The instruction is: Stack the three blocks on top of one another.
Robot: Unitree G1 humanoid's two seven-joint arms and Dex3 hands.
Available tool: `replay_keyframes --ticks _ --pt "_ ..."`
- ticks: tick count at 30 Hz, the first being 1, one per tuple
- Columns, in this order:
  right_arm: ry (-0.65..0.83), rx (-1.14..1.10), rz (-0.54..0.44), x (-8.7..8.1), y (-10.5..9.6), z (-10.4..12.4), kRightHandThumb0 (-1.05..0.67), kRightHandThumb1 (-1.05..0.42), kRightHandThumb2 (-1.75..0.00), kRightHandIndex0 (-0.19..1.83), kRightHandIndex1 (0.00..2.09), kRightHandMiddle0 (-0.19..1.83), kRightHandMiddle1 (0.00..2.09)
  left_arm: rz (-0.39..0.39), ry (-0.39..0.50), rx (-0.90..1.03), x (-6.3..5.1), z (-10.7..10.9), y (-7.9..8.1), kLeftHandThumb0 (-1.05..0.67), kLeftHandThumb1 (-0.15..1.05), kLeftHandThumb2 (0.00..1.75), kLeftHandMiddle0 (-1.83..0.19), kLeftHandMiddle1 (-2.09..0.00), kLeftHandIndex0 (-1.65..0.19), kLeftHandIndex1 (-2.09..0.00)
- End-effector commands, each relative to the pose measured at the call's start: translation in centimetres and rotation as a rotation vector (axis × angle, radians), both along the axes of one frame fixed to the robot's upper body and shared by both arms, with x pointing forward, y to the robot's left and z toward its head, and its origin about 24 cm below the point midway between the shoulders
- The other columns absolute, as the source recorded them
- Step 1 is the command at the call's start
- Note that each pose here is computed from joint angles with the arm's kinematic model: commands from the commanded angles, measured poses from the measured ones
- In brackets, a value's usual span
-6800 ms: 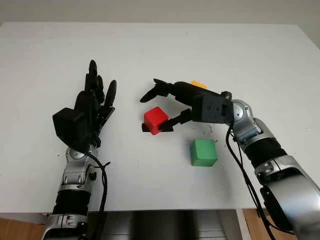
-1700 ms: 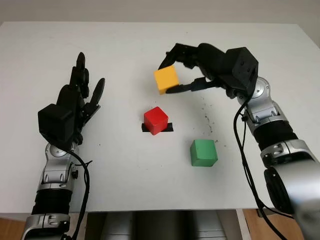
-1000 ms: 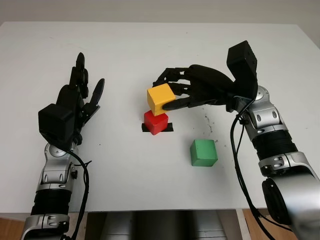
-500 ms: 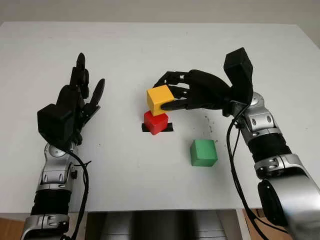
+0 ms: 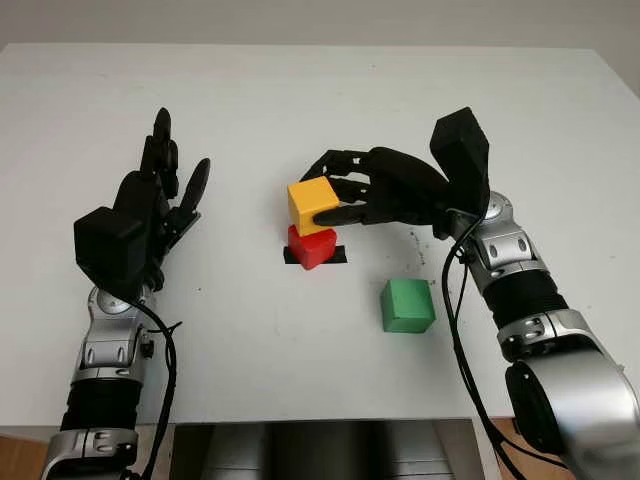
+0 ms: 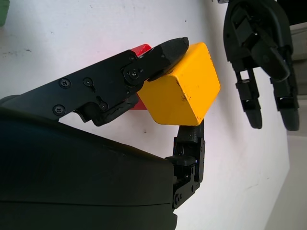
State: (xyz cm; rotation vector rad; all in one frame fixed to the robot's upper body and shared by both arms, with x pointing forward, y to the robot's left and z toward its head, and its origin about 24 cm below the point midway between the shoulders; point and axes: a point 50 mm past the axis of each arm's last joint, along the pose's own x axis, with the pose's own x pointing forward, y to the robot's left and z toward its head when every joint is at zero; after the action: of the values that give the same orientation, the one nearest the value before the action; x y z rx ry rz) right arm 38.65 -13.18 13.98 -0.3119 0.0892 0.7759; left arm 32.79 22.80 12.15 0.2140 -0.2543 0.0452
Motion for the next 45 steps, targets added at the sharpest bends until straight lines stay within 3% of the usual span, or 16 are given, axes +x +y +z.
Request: replay_keyframes --ticks 1,31,33,36,38,41,45 --pt "-0.019 0.0 0.01 0.1 0.2 0.4 -0.45 -0.93 -0.05 0.13 0.06 0.38 1.67 0.011 -0.008 0.007 -0.3 0.1 0.4 -0.62 1.05 0.43 0.12 -0.05 0.11 -0.05" --pt "-0.012 -0.084 0.047 0.2 -0.7 0.5 -0.46 -0.94 -0.05 0.1 0.05 0.35 1.64 0.004 -0.016 0.009 -0.3 0.2 0.3 -0.6 1.05 0.44 0.11 -0.05 0.12 -0.05" --pt "-0.013 -0.135 0.067 0.2 -0.8 0.6 -0.54 -0.92 -0.05 0.02 0.03 0.15 1.38 0.002 -0.016 0.005 -0.3 0.2 0.3 -0.59 1.05 0.44 0.12 -0.05 0.12 -0.05" --pt "-0.028 -0.196 0.102 0.1 -0.8 0.9 -0.75 -0.88 -0.05 -0.15 0.03 0.06 0.64 0.005 -0.014 0.003 -0.3 0.2 0.2 -0.61 1.05 0.43 0.12 -0.05 0.12 -0.05" --pt "-0.064 -0.219 0.138 -0.1 -0.7 1.2 -0.8 -0.87 -0.05 -0.18 0.01 0.02 0.39 0.012 -0.015 0.009 -0.3 0.1 0.3 -0.61 1.05 0.42 0.11 -0.06 0.11 -0.05" --pt "-0.103 -0.226 0.175 -0.3 -0.7 1.3 -0.83 -0.88 -0.06 -0.19 0.0 -0.09 0.2 0.013 -0.015 0.015 -0.4 0.1 0.3 -0.61 1.05 0.42 0.1 -0.06 0.11 -0.06" --pt "-0.153 -0.211 0.204 -0.6 -0.8 1.6 -0.86 -0.88 -0.05 -0.19 0.0 -0.16 0.11 0.011 -0.015 0.015 -0.3 0.1 0.3 -0.61 1.05 0.43 0.1 -0.05 0.11 -0.05"
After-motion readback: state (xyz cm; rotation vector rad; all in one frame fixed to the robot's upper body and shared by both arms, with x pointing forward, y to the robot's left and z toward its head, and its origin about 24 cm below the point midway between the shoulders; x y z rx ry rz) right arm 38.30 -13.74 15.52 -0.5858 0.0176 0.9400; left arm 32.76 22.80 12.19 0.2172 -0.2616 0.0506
